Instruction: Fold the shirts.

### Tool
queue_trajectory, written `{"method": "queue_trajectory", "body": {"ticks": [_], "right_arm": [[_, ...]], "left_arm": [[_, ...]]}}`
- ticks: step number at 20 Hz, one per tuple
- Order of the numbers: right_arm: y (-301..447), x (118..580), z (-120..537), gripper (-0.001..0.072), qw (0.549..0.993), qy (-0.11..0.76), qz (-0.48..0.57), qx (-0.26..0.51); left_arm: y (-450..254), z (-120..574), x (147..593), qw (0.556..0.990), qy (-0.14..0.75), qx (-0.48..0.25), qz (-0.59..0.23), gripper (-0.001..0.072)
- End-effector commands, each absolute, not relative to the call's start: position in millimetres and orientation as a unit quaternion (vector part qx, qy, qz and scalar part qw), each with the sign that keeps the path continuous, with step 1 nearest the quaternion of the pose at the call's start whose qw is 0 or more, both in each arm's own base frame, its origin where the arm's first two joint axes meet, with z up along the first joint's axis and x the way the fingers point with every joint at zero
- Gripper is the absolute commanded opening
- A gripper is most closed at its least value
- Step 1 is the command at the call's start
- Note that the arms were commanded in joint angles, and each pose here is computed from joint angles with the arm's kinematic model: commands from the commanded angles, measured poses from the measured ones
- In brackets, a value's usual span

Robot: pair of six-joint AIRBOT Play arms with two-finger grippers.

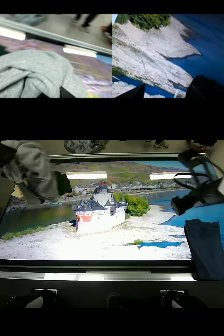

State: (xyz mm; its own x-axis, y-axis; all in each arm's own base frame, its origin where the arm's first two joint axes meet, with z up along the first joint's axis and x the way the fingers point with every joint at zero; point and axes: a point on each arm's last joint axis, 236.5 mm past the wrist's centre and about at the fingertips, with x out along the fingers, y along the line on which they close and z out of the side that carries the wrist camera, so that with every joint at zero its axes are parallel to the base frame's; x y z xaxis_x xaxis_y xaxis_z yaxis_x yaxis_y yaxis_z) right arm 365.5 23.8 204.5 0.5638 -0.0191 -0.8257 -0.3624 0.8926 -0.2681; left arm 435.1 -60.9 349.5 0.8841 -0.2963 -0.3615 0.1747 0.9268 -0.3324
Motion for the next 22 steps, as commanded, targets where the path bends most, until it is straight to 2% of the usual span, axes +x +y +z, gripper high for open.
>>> {"method": "queue_trajectory", "body": {"ticks": [1, 5, 8, 13, 14, 15, 16, 18, 20, 22], "right_arm": [[12, 331, 256, 0.0676, 0.890, 0.395, 0.074, -0.216], [6, 287, 271, 0.0676, 0.891, 0.396, 0.072, -0.211], [4, 265, 261, 0.0676, 0.874, 0.433, 0.076, -0.207], [5, 281, 259, 0.0676, 0.874, 0.425, 0.082, -0.222], [6, 288, 256, 0.0676, 0.873, 0.427, 0.083, -0.223], [7, 295, 249, 0.0676, 0.868, 0.436, 0.085, -0.224], [8, 301, 241, 0.0676, 0.860, 0.450, 0.088, -0.223], [12, 311, 217, 0.0675, 0.839, 0.487, 0.098, -0.221], [26, 315, 188, 0.0675, 0.806, 0.533, 0.140, -0.218], [54, 313, 160, 0.0676, 0.772, 0.566, 0.210, -0.198]], "left_arm": [[-164, 363, 362, 0.934, 0.231, -0.097, -0.257, 0.0033], [-246, 299, 331, 0.883, 0.313, -0.060, -0.344, 0.0033], [-294, 211, 308, 0.829, 0.412, -0.029, -0.377, 0.0034], [-359, 48, 219, 0.704, 0.571, 0.069, -0.415, 0.0038], [-365, 25, 203, 0.684, 0.591, 0.087, -0.419, 0.0146], [-368, 10, 191, 0.667, 0.608, 0.101, -0.419, 0.0519], [-366, 7, 191, 0.661, 0.615, 0.107, -0.415, 0.0720], [-341, 25, 225, 0.688, 0.601, 0.128, -0.387, 0.0717], [-290, 59, 288, 0.748, 0.561, 0.147, -0.322, 0.0716], [-233, 82, 335, 0.791, 0.545, 0.110, -0.256, 0.0716]]}}
